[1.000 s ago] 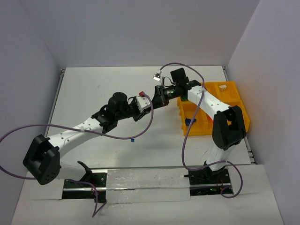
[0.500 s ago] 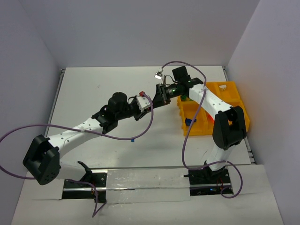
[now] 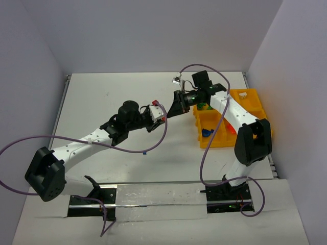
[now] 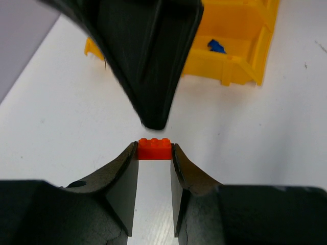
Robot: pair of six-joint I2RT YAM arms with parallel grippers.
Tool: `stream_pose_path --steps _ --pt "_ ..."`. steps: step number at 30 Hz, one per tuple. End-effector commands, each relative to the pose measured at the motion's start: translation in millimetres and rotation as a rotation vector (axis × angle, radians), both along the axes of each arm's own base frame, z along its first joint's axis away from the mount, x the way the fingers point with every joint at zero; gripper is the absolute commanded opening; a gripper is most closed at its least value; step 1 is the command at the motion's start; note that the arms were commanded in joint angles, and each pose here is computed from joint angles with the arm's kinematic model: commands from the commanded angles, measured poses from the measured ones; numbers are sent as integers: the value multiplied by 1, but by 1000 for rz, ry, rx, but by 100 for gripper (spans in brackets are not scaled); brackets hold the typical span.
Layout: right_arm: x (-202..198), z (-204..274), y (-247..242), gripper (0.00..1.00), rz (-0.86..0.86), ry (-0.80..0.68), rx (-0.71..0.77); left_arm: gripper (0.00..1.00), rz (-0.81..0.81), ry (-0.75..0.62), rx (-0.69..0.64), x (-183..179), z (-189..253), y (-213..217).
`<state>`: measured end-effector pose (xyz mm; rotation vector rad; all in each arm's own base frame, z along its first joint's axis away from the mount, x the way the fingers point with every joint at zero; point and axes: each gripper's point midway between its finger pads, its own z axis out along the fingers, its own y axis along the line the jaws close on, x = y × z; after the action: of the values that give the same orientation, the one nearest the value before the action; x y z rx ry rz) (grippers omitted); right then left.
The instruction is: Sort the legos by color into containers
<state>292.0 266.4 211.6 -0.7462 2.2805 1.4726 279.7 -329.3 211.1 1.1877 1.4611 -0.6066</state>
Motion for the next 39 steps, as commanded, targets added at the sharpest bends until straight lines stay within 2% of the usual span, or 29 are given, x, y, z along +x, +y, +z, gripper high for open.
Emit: stream_pose_path --steps 1,12,17,22,28,31,35,38,39 --pt "32 26 -33 0 -106 -204 -57 2 29 64 53 1 -14 10" --pt "39 25 -53 0 -163 -196 -69 2 40 61 65 4 -15 11" --pt "64 19 -102 0 -311 -219 -142 2 55 51 55 9 -7 10" --pt "90 16 -179 0 -509 -266 -266 2 68 55 25 13 4 8" --pt "53 -6 -204 0 -419 -269 -416 2 64 58 14 12 7 8" --pt "33 -32 -212 1 -396 -248 -494 2 70 58 12 14 8 10" --pt "23 -64 -226 21 -388 -188 -592 2 68 70 -1 16 11 9" --pt "23 -73 -228 32 -381 -171 -613 2 69 67 -8 16 14 8" --pt "23 -75 -227 39 -378 -170 -617 2 71 68 -7 17 14 9"
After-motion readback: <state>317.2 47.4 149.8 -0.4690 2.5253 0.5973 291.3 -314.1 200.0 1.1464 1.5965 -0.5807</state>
